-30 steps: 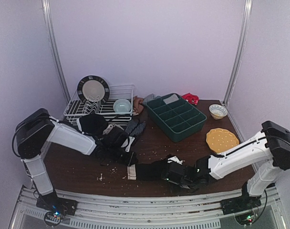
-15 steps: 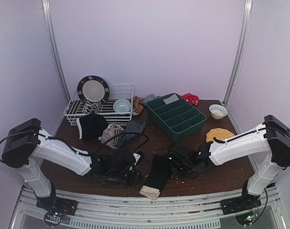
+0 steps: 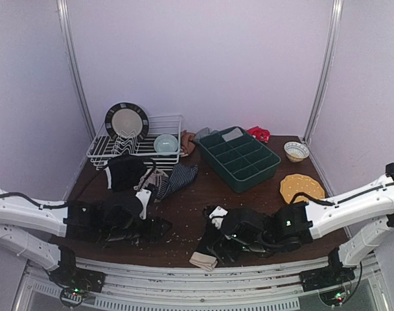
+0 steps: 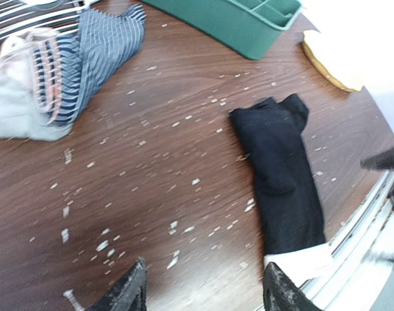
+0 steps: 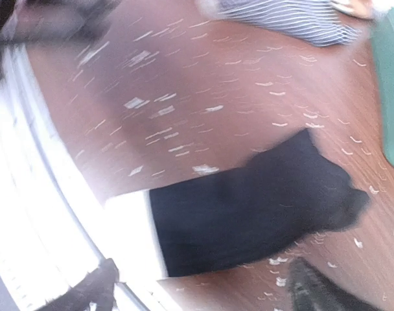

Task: Roll the underwear
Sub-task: Pick up the underwear from the center of the board.

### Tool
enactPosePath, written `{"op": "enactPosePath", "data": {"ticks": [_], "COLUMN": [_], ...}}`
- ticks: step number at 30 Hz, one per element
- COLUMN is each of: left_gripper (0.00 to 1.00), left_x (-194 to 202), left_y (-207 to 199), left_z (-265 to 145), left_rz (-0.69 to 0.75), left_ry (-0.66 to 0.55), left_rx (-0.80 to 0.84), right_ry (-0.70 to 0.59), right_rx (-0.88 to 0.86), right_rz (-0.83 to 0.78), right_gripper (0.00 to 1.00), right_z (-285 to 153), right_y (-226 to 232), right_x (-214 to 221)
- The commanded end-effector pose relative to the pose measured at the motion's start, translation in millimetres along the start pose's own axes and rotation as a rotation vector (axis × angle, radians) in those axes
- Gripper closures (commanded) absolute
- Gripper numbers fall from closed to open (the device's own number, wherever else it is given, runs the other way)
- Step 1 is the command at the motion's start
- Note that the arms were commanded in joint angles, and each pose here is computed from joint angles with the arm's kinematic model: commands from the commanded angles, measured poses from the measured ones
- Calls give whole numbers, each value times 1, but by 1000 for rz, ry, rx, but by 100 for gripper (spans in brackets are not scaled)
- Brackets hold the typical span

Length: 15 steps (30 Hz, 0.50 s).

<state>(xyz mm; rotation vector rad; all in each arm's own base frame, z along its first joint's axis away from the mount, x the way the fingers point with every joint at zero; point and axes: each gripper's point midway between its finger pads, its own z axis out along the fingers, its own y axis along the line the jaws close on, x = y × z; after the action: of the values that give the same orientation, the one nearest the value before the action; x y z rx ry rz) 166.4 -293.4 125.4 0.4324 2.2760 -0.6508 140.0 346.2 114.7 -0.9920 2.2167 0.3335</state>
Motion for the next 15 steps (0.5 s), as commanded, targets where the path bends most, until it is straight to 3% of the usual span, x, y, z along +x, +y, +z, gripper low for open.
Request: {"op": "enactPosePath", "data": {"ticks": [1,6,15], "left_gripper": [41,41,41], "left_x": [15,18,29], "left_y": [26,39,43], "left_z": [-11,-21,-17], "left_rz": [14,-1,-25], "left_ry": [30,17,30], "left_rx": [-88,-109,-105], "right_ry": [102,163,280], "right_rx": [-93,-66,67], "right_rz": [-219,-296,-344], "right_gripper": [1,1,16], "right_z": [10,26,52], "right_y": [41,56,39], "right_x": [18,19,46]}}
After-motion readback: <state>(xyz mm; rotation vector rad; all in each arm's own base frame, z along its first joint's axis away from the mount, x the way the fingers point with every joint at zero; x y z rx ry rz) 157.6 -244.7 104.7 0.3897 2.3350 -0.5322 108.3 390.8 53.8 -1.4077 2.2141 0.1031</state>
